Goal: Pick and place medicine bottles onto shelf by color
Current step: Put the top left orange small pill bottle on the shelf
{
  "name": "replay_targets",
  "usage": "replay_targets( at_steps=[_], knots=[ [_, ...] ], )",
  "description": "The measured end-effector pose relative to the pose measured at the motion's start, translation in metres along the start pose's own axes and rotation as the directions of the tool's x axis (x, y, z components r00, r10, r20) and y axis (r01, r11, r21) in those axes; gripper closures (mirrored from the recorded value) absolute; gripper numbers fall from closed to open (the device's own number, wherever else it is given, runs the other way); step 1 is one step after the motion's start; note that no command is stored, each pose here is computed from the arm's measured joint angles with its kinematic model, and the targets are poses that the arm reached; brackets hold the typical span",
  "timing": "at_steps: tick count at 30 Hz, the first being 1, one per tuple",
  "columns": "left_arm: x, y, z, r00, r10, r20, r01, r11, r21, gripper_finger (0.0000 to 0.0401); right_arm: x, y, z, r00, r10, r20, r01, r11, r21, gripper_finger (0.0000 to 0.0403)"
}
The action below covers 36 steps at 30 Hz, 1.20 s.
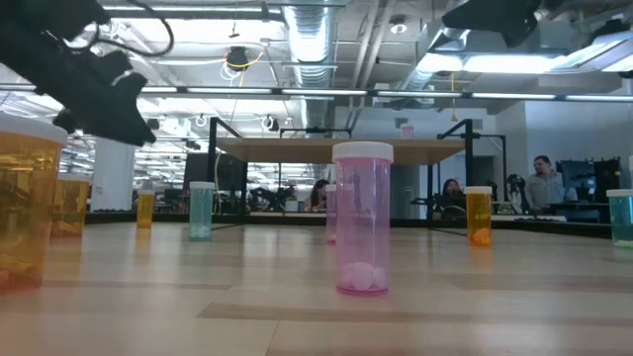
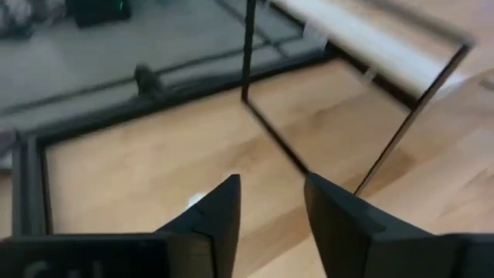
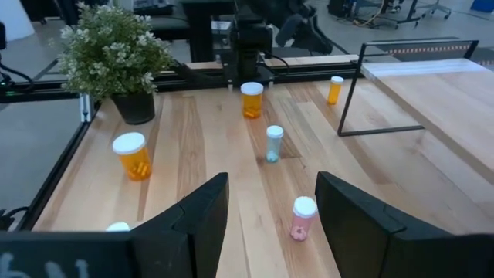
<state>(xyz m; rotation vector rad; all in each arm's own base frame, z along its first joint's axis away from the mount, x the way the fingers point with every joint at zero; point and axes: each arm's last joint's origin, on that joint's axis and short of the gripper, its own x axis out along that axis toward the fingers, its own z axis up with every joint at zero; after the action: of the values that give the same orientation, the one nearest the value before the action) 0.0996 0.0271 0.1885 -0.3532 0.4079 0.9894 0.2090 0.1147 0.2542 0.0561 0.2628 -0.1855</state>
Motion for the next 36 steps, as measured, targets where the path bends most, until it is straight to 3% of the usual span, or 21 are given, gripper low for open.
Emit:
replay_targets(
  at_steps=[9, 19, 23, 29, 36],
  knots=[
    [0.024, 0.001, -0.004, 0.980, 0.160, -0.118, -0.161, 0.987, -0.002, 0.0192, 0.003, -0.003, 0.001, 1.000, 0.009, -0.009, -0.009, 1.000, 0.006, 0.0187],
    [0.039, 0.010, -0.004, 0.947, 0.266, -0.178, -0.269, 0.963, 0.009, 0.0126, 0.004, -0.005, 0.001, 1.000, 0.001, -0.013, -0.001, 1.000, 0.004, 0.0187],
    [0.048, 0.010, -0.002, 0.945, 0.271, -0.186, -0.272, 0.962, 0.018, 0.0115, 0.005, -0.006, 0.001, 1.000, -0.005, -0.014, 0.005, 1.000, 0.004, 0.0187],
    [0.061, 0.005, 0.001, 0.956, 0.190, -0.226, -0.188, 0.982, 0.028, 0.0114, 0.005, -0.006, 0.001, 1.000, -0.005, -0.014, 0.005, 1.000, 0.004, 0.0187],
    [0.075, 0.014, -0.004, 0.917, 0.269, -0.293, -0.265, 0.963, 0.052, 0.0114, 0.005, -0.006, 0.000, 1.000, -0.005, -0.016, 0.005, 1.000, 0.003, 0.0187]
  ],
)
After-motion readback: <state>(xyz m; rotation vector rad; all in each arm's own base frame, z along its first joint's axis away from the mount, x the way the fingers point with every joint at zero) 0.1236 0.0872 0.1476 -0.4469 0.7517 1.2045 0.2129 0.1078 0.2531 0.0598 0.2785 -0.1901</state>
